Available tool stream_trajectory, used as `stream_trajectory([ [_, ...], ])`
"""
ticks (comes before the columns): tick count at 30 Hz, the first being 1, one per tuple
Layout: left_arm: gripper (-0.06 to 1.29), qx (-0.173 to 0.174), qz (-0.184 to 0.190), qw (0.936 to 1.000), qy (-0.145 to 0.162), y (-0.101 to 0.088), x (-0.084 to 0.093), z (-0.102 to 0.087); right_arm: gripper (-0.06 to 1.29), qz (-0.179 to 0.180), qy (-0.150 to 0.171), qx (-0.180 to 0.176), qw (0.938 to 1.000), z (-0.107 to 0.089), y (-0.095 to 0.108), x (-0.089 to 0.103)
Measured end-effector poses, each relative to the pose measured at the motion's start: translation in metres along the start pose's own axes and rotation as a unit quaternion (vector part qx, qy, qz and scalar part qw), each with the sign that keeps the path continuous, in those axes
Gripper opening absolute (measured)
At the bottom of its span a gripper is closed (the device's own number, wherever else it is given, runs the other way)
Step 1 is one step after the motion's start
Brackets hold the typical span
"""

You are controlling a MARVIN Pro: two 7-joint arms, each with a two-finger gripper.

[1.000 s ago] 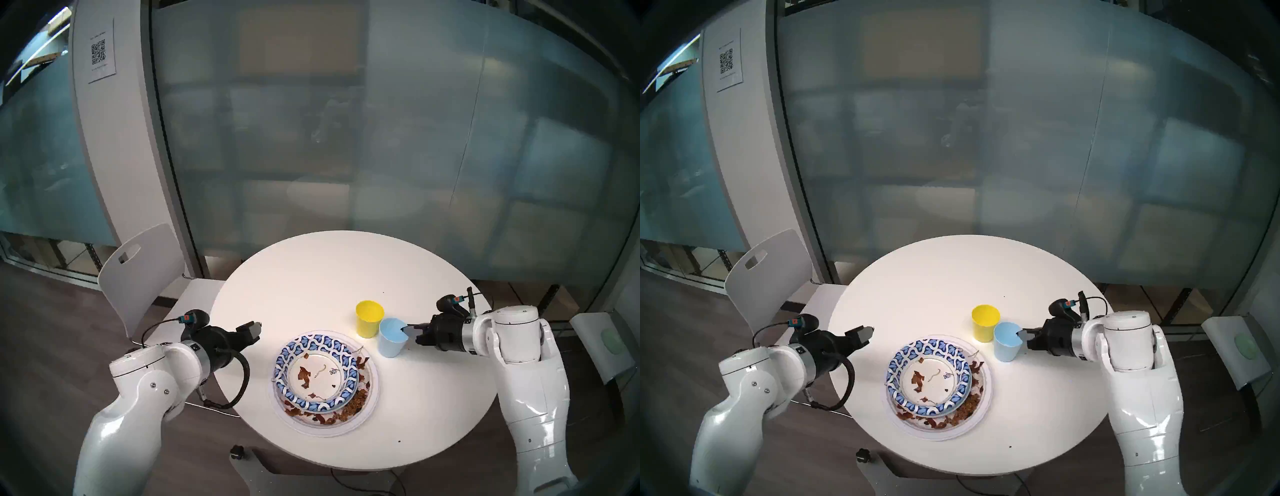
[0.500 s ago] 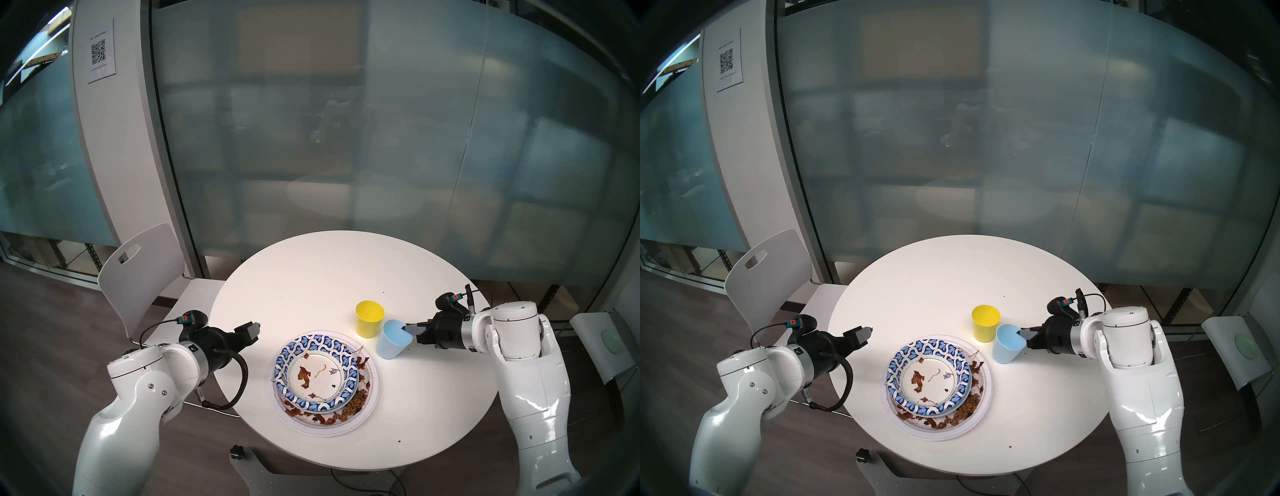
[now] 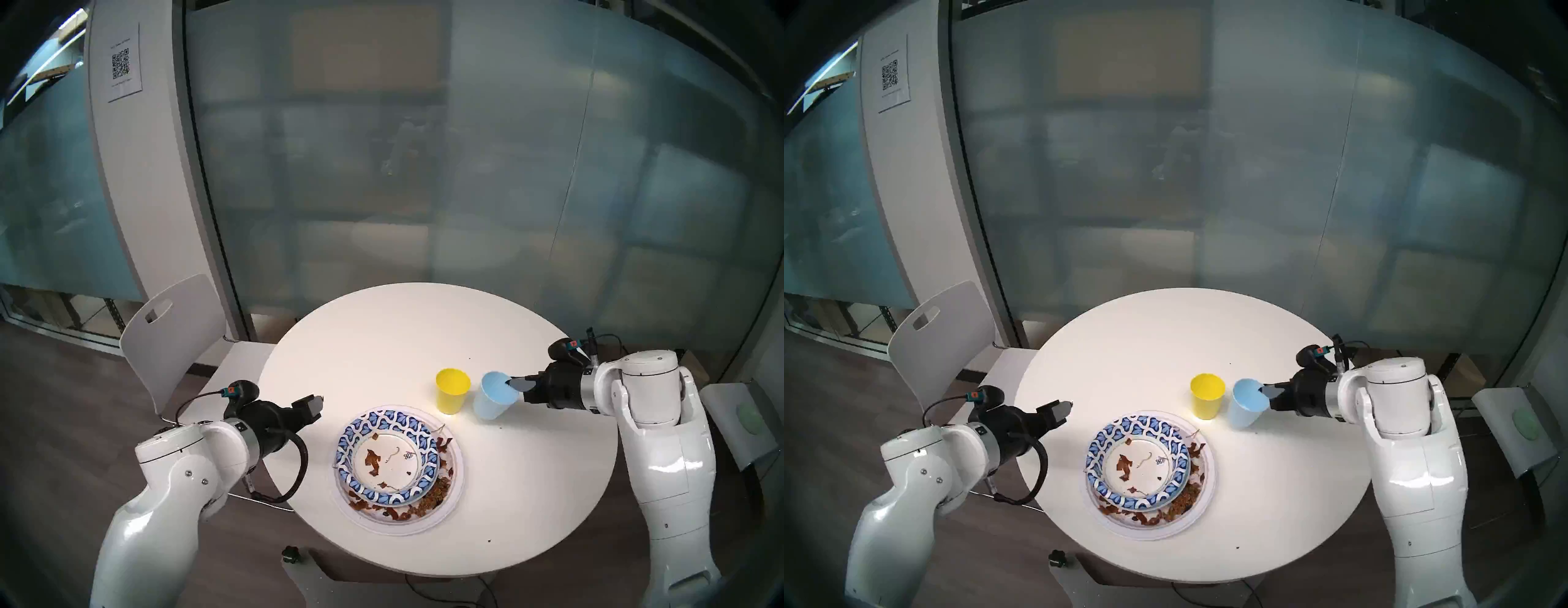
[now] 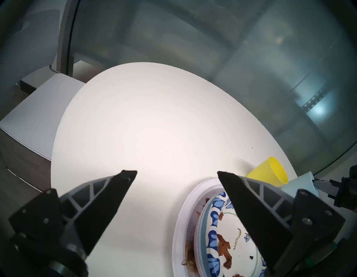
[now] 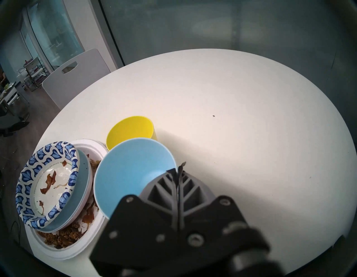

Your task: Stack the plates into one stack

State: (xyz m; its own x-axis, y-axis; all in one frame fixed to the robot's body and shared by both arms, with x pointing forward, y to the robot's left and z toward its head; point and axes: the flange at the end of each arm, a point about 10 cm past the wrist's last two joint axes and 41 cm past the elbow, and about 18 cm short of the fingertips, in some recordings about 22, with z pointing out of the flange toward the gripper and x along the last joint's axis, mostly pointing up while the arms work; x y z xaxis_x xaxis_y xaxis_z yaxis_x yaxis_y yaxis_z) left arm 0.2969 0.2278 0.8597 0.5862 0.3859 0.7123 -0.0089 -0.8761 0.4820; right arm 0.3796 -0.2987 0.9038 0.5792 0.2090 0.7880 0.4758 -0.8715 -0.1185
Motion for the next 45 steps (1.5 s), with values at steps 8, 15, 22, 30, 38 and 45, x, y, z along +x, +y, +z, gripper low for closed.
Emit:
stream_trajectory([
  [8,1.19,-0.005,0.005,1.0,-0.004,0.008,-0.002,0.003,-0.03,-0.025,0.029,0.001,0.9993,-0.016,-0.002,0.026],
  [15,1.19,0.002,0.011,0.9999,-0.004,0.01,-0.003,0.003,-0.03,-0.044,0.041,0.02,0.998,-0.013,-0.009,0.048],
  [22,1.19,0.011,0.012,0.9999,-0.001,0.008,0.0,0.002,-0.03,-0.048,0.034,0.042,0.9974,0.004,-0.014,0.057],
  [30,1.19,0.011,0.009,0.9999,0.003,0.005,0.002,0.001,-0.03,-0.047,0.02,0.06,0.9969,0.02,-0.016,0.059],
  [38,1.19,0.008,0.007,0.9999,0.003,0.004,0.003,0.0,-0.03,-0.052,0.01,0.073,0.996,0.029,-0.021,0.059],
  [45,1.19,0.008,0.007,0.9999,0.003,0.003,0.003,0.0,-0.03,-0.054,0.0,0.08,0.9953,0.035,-0.024,0.057],
])
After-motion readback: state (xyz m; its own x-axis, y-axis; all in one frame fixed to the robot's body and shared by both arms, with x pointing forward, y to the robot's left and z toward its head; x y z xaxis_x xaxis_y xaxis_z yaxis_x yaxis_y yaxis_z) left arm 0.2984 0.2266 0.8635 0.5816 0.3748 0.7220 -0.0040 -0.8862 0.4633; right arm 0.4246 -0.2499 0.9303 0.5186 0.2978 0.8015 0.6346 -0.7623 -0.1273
